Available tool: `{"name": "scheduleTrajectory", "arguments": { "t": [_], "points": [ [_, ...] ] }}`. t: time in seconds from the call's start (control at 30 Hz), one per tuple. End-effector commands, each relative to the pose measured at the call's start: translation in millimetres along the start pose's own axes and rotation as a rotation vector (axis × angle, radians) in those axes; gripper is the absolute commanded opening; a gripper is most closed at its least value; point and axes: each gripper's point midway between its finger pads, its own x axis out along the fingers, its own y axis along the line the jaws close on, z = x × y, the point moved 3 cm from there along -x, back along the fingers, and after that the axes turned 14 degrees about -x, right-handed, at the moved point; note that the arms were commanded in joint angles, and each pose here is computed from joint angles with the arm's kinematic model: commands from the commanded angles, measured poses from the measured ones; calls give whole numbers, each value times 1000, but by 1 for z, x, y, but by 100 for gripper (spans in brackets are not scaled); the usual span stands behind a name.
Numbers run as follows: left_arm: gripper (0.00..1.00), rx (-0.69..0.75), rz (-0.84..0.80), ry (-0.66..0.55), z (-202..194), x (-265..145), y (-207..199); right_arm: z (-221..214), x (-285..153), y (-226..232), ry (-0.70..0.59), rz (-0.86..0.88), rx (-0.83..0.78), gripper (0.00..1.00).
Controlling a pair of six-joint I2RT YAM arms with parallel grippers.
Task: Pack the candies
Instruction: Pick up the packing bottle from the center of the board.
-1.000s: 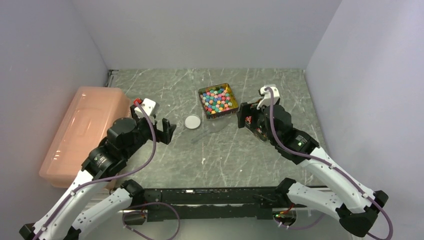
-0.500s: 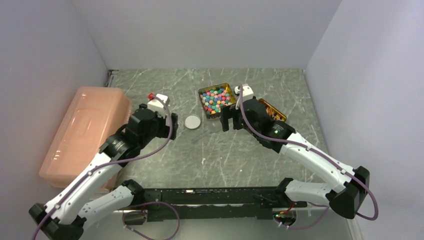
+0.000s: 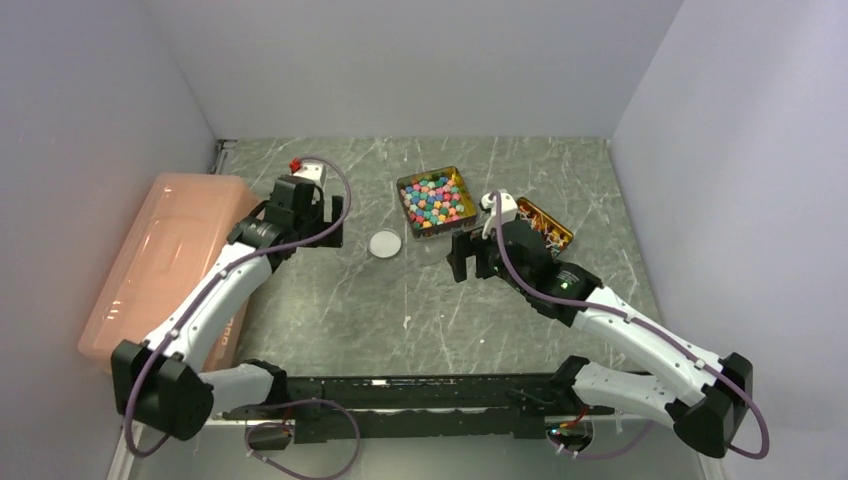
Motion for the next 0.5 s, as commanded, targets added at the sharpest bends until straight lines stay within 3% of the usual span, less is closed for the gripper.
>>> {"name": "scheduleTrajectory", "arguments": {
  "t": [0.0,0.17,0.33,0.47],
  "points": [
    [100,-48,-34,64,7,16,-3,3,-11,0,-48,16,25,97],
    [97,-71,-3,151,4,42,3,-6,-17,-2,-51,14,19,98],
    [76,-80,26,225,1,65,4,-10,-23,-3,-57,22,25,98],
    [66,-76,46,298,-8,84,5,-8,-26,0,-70,44,28,98]
  ]
}}
